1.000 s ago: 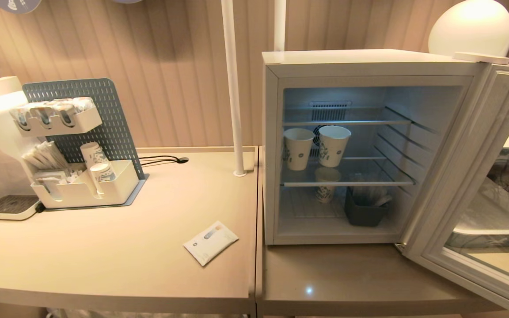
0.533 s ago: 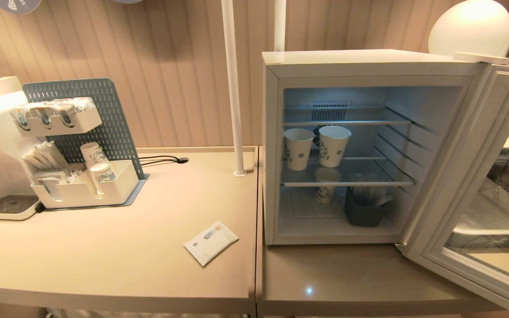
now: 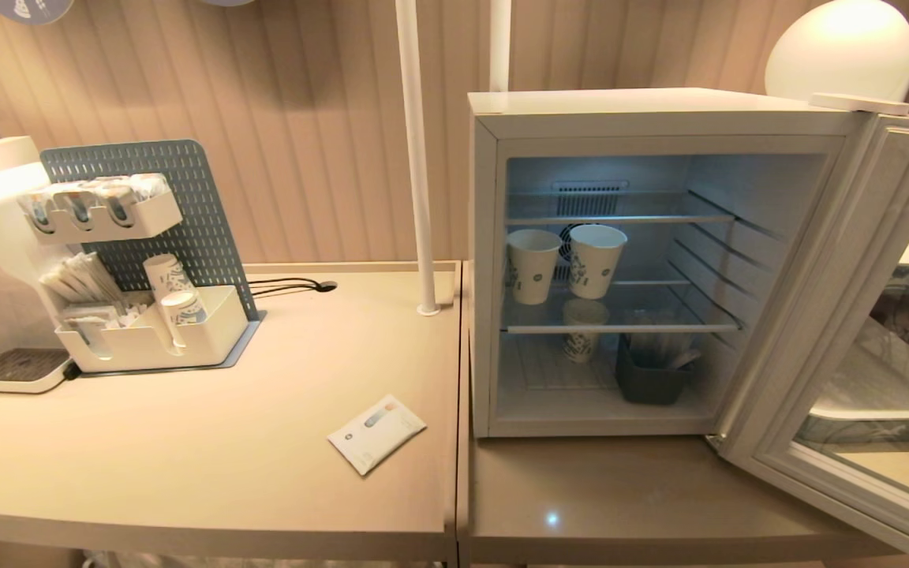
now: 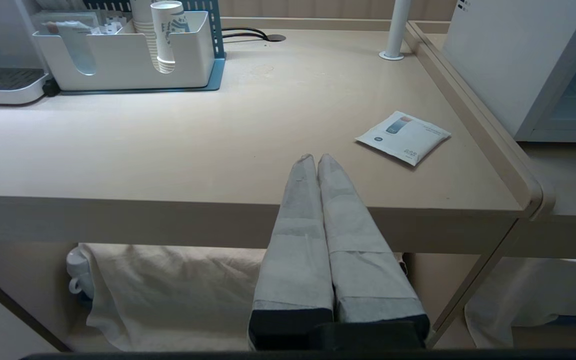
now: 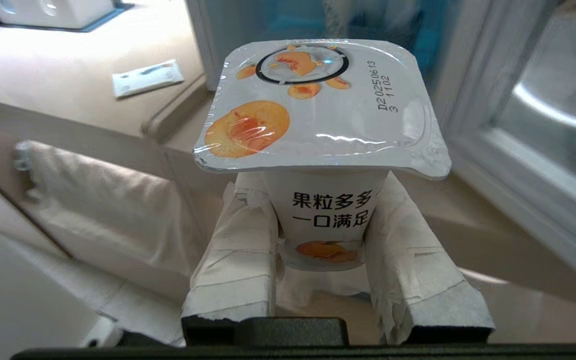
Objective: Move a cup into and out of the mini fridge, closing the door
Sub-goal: Put the yoghurt in the freezer
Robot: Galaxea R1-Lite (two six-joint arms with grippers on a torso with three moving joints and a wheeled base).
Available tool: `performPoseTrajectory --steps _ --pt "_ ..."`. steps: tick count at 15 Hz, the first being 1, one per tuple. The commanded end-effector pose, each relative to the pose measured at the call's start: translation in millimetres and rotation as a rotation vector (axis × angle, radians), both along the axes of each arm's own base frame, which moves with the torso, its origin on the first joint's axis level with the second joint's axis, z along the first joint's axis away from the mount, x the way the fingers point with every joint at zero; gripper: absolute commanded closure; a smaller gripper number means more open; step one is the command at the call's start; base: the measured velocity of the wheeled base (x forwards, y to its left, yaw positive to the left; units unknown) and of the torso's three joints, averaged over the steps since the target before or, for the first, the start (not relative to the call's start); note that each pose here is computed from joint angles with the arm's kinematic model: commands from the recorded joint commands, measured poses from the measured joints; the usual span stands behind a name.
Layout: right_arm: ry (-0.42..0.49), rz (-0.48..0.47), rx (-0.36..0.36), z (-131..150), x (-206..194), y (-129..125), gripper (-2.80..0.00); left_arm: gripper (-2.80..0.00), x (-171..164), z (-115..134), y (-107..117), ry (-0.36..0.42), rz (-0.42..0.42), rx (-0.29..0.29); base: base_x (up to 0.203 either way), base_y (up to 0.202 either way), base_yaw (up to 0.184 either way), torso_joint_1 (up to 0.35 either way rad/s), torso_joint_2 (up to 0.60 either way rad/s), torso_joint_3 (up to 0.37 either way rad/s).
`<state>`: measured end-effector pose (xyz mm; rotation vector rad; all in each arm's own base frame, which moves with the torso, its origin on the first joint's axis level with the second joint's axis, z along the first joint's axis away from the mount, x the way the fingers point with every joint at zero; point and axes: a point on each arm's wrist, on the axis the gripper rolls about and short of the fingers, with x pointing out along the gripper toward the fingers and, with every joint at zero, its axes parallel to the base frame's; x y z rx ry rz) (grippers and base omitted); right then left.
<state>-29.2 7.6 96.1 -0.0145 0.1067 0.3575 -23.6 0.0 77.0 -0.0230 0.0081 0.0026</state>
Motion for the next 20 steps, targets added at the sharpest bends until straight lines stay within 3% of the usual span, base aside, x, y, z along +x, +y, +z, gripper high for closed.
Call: performPoseTrajectory --steps 1,4,6,8,10,17,20 --pt "0.030 0.022 0.046 -4.6 1.3 0.6 0.00 0.00 -0.1 0.2 0.0 -0.002 0.001 0.000 0.000 0.000 0.000 0.000 0.00 0.000" --pt "-0.087 -0.028 0.052 -8.0 -1.5 -0.5 0.00 0.00 -0.1 0.2 0.0 -0.002 0.002 -0.005 0.000 0.000 0.000 0.000 0.00 0.000" --pt "-0.187 -0.193 0.019 -8.4 3.7 -4.1 0.00 0.00 0.4 -0.6 0.0 -0.003 0.001 -0.008 0.000 0.000 0.000 0.000 0.00 0.000" --pt "-0.170 -0.369 -0.010 -14.6 6.0 -8.0 0.00 0.00 0.4 -0.7 0.0 -0.004 0.001 -0.008 0.000 0.000 0.000 0.000 0.00 0.000" --pt "-0.070 -0.357 -0.018 -25.5 6.4 -7.8 0.00 0.00 0.4 -0.7 0.0 -0.004 0.002 -0.008 0.000 0.000 0.000 0.000 0.00 0.000" --pt "-0.092 -0.347 -0.040 -23.6 6.4 -7.6 0.00 0.00 0.4 -0.7 0.0 -0.004 0.002 -0.008 0.000 0.000 0.000 0.000 0.00 0.000" --pt "-0.176 -0.310 -0.048 7.8 -3.5 -6.8 0.00 0.00 0.4 -0.7 0.0 -0.004 0.002 -0.008 0.000 0.000 0.000 0.000 0.00 0.000"
